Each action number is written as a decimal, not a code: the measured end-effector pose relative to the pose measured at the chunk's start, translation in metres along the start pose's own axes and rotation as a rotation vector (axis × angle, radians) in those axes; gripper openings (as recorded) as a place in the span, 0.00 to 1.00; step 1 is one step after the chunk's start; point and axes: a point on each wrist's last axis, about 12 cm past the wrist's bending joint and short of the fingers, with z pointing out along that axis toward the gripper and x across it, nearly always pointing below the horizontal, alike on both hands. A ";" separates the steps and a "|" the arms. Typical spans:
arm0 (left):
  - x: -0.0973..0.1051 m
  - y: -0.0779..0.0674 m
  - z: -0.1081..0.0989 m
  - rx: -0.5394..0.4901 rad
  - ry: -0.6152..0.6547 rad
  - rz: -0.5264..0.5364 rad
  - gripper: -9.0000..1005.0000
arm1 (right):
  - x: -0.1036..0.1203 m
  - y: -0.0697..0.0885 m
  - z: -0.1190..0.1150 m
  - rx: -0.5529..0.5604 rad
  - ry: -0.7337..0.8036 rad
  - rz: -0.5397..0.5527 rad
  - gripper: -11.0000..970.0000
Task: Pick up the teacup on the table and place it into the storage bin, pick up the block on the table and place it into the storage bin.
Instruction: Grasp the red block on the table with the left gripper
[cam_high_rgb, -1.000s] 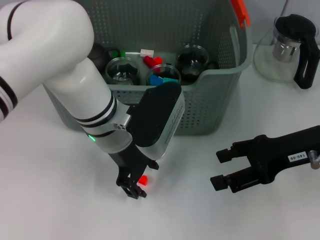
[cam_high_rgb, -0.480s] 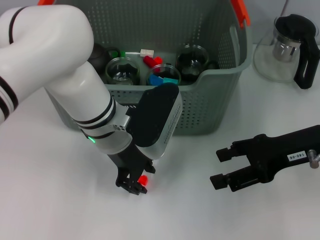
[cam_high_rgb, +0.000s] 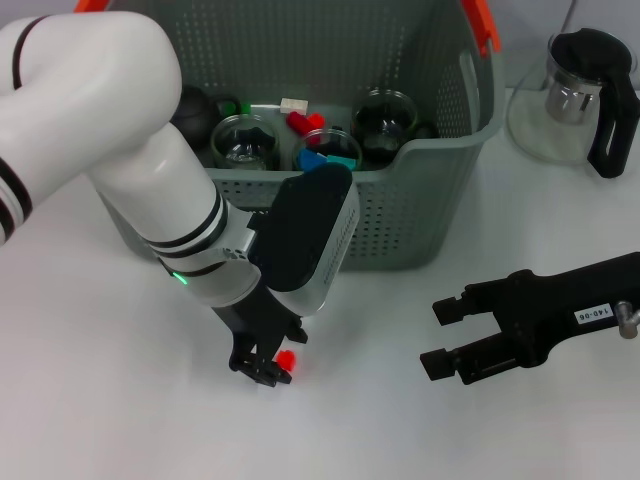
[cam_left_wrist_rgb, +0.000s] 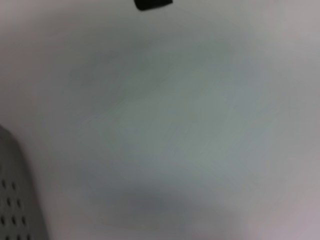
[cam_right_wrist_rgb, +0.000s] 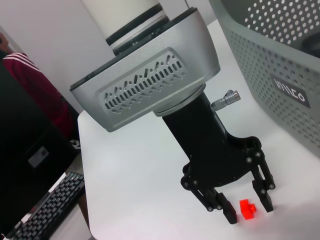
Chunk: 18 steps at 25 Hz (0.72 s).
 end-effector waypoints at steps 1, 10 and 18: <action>0.001 0.000 0.000 0.000 0.004 -0.001 0.47 | 0.000 0.000 0.000 0.000 0.000 0.000 0.96; 0.003 -0.002 0.002 0.008 0.016 -0.014 0.45 | 0.000 0.000 0.000 0.000 0.000 0.001 0.96; 0.000 -0.002 0.000 0.028 0.010 -0.037 0.36 | 0.000 0.000 -0.001 0.002 -0.004 0.003 0.96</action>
